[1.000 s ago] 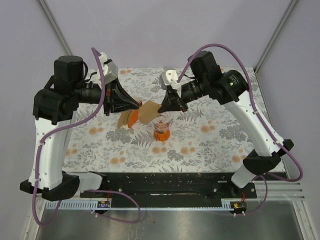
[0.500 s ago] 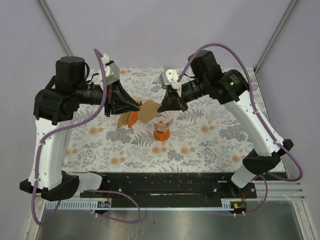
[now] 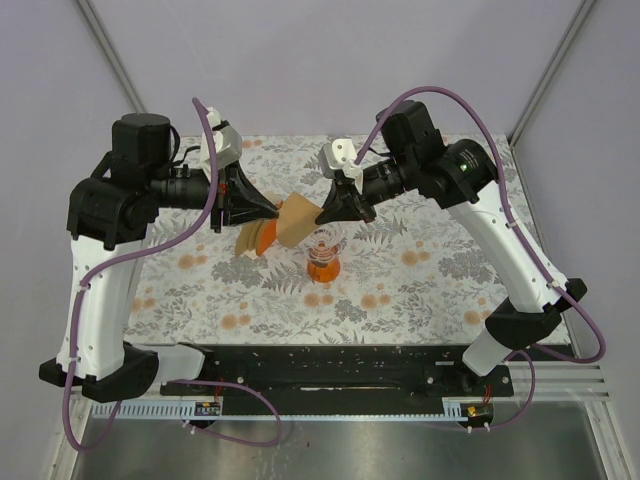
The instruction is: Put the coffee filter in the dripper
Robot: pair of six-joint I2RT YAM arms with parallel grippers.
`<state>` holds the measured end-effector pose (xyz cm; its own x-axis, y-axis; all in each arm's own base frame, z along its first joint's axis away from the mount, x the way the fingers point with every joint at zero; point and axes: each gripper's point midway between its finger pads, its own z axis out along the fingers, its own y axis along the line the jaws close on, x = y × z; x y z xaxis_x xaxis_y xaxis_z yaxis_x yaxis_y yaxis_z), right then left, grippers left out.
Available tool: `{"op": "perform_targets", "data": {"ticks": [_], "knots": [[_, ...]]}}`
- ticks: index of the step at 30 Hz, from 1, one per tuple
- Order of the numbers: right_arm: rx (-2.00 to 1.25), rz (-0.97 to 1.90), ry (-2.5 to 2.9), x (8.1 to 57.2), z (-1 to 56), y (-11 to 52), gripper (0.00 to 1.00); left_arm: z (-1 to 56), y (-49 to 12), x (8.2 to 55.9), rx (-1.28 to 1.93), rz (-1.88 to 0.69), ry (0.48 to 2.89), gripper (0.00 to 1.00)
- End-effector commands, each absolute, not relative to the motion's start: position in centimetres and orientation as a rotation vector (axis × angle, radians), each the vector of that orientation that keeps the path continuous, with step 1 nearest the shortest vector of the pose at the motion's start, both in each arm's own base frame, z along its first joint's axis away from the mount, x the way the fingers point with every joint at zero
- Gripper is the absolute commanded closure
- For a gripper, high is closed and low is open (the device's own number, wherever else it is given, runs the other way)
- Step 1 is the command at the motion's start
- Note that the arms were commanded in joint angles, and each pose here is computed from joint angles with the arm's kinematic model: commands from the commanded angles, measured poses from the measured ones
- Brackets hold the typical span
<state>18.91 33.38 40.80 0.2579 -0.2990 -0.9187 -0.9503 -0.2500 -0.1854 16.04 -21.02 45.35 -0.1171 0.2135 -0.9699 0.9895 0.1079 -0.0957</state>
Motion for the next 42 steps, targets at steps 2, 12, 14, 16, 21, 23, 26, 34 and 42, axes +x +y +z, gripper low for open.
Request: {"op": "perform_targets", "data": {"ticks": [2,12,14,16,21,23,26,34,42], "knots": [[-1.713,1.005,1.104,18.4,42.1,33.2,1.0,46.7,-20.5,17.2,1.163,-0.994,1.509,1.0],[-1.711,1.016,1.092,18.3,42.3,33.4,1.0,46.4,-20.2,17.9,1.138,-0.939,1.533,1.0],[-1.71,1.016,1.092,18.2,42.4,33.3,1.0,46.3,-20.3,17.7,1.144,-0.96,1.532,1.0],[-1.709,1.014,1.095,18.3,42.3,33.3,1.0,46.2,-20.2,18.2,1.139,-0.926,1.536,1.0],[-1.709,1.011,1.093,18.3,42.3,33.3,1.0,46.4,-20.0,18.7,1.119,-0.895,1.542,1.0],[-1.709,1.011,1.093,18.3,42.4,33.3,1.0,46.5,-20.1,18.6,1.114,-0.903,1.543,1.0],[-1.707,1.012,1.099,18.4,42.3,33.4,1.0,46.5,-20.6,17.7,1.138,-0.976,1.529,1.0],[-1.516,0.89,1.247,22.9,43.1,34.7,1.0,45.7,-21.7,14.3,1.205,-1.206,1.522,1.0],[-1.539,0.978,1.197,22.2,43.7,35.7,1.0,45.2,-21.6,16.1,1.164,-1.1,1.557,1.0]]}}
